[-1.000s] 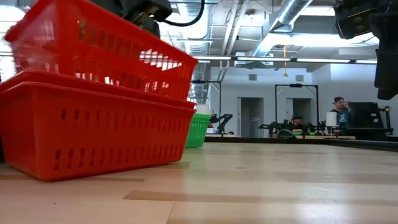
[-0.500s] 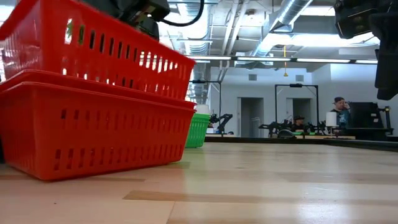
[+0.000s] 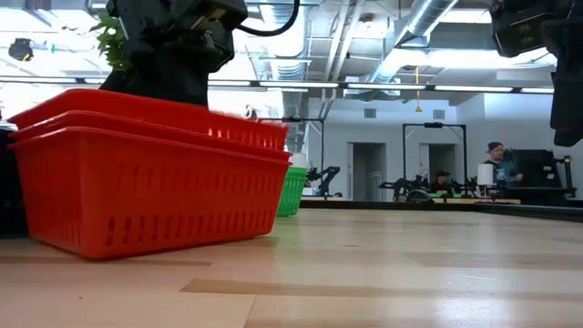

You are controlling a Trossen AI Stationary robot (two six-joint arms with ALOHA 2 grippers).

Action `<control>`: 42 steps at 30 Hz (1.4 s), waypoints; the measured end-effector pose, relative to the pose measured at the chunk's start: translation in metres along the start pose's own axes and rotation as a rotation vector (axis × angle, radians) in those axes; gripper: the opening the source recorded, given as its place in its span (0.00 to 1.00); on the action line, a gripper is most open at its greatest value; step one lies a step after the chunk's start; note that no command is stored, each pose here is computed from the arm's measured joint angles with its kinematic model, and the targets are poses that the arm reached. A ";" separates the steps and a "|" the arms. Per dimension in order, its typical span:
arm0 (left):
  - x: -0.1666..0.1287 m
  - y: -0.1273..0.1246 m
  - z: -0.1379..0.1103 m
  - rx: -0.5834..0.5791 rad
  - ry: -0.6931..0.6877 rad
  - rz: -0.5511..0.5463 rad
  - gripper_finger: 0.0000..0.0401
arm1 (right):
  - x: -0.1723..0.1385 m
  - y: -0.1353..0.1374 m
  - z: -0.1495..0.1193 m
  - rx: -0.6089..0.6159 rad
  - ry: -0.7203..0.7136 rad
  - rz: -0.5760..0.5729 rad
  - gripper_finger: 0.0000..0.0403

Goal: Stack baskets by color
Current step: Stack the right red bin on top of the left red bins, then return to Home Position

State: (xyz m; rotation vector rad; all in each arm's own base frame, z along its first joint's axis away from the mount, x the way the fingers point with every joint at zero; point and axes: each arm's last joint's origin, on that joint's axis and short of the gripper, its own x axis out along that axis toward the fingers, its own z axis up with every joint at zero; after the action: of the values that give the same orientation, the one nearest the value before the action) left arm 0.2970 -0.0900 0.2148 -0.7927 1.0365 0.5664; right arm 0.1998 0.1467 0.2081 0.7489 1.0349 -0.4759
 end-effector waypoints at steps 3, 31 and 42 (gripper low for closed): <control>0.000 0.000 0.000 0.000 0.004 -0.002 0.36 | 0.000 0.000 0.000 0.005 0.000 0.000 0.42; -0.029 -0.021 0.012 0.095 0.009 -0.061 0.42 | 0.000 0.000 0.001 0.009 -0.014 -0.004 0.42; -0.038 -0.036 -0.028 0.093 0.054 -0.122 0.42 | 0.001 -0.001 0.003 0.004 -0.024 -0.007 0.42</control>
State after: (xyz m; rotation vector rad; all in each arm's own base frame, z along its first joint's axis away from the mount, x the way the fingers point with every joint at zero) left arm 0.2930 -0.1356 0.2525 -0.7870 1.0489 0.3920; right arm 0.2012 0.1444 0.2082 0.7418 1.0151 -0.4925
